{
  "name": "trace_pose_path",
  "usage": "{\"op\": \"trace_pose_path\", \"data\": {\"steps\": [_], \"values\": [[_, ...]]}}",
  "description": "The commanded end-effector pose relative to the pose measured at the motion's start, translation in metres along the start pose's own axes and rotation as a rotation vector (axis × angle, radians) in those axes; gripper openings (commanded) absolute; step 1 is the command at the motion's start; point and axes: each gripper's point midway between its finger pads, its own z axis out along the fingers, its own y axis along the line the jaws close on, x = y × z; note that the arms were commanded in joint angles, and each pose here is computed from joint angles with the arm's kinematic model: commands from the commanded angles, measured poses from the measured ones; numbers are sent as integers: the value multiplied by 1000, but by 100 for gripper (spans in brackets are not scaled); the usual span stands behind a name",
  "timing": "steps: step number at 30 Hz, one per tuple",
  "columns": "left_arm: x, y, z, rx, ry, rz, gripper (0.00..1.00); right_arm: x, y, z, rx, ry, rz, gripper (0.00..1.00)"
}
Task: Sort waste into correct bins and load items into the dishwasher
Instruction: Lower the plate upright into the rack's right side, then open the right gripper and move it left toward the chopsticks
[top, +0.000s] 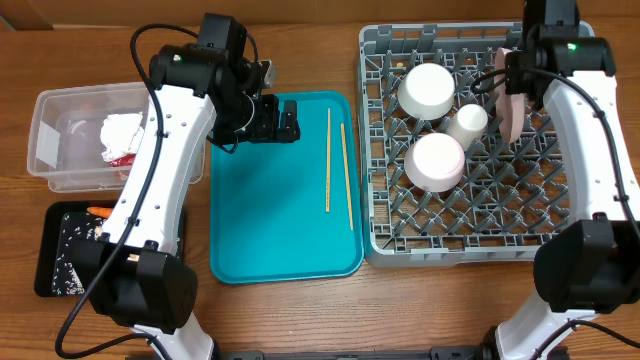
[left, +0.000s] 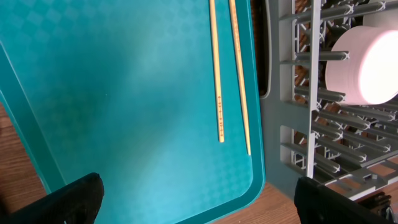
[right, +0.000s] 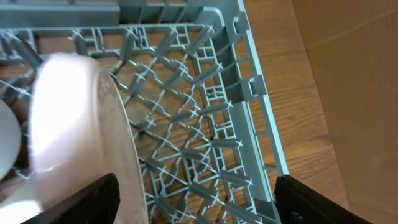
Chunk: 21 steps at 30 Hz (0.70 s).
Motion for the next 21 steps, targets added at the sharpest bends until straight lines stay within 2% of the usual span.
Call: {"op": "trace_pose_path", "data": {"steps": [1, 6, 13, 15, 21], "values": [[-5, -5, -12, 0, -41, 30, 100, -20, -7, -33, -49, -92, 55, 83], [-5, -5, -12, 0, -41, 30, 100, -23, 1, -43, -128, -115, 60, 83], [-5, -5, -12, 0, -41, 30, 100, -26, 27, -71, -345, -156, 59, 86], [-5, -5, -12, 0, -41, 30, 100, -26, 43, -81, -454, -162, 51, 86], [-5, -5, -12, 0, -41, 30, 100, -12, 107, -135, -939, -126, 8, 82]]}}
